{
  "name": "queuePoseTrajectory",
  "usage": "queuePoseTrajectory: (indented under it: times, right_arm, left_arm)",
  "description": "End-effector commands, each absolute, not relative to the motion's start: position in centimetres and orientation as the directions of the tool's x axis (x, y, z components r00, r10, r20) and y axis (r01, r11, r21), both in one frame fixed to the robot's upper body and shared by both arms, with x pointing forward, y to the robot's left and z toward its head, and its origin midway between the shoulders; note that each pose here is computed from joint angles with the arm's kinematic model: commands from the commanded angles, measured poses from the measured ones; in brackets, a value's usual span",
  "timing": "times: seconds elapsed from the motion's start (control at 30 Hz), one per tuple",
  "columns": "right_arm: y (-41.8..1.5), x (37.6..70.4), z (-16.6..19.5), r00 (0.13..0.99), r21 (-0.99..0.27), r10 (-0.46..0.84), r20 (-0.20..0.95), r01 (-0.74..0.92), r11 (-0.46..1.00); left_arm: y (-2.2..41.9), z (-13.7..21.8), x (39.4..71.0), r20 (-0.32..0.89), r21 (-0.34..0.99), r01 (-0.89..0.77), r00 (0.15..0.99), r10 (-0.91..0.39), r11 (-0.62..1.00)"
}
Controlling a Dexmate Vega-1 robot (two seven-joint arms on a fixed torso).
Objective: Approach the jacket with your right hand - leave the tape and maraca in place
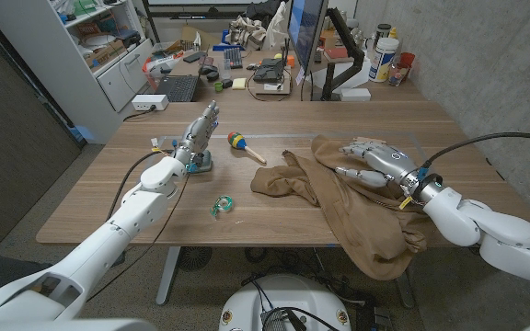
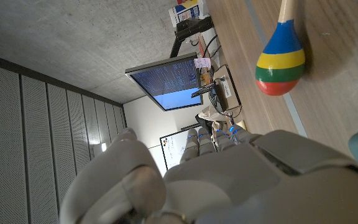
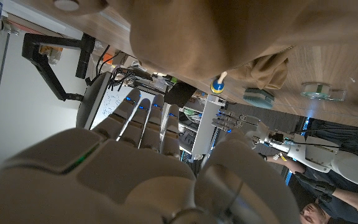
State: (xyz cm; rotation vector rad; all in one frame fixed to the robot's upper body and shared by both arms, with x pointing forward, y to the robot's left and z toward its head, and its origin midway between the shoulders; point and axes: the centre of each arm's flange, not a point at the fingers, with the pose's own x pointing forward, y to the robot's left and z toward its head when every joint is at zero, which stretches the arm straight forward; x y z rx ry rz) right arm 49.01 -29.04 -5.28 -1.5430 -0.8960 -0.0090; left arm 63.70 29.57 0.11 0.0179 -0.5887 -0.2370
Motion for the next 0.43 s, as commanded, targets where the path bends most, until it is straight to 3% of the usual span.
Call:
queuePoseTrajectory:
  times: [0.03,0.43]
  right_arm:
    - [-28.72,49.56,-5.68,0.712,-0.856,0.522,0.47,0.512,0.073]
    - [-28.87,50.3,-5.51,0.707,-0.852,0.517,0.482,0.515,0.089]
  left_arm:
    - [29.4,0.01,63.74,0.556,0.077,0.232,0.797,-0.234,0.97]
    - [28.73,0.81,64.44,0.558,0.089,0.234,0.793,-0.243,0.968]
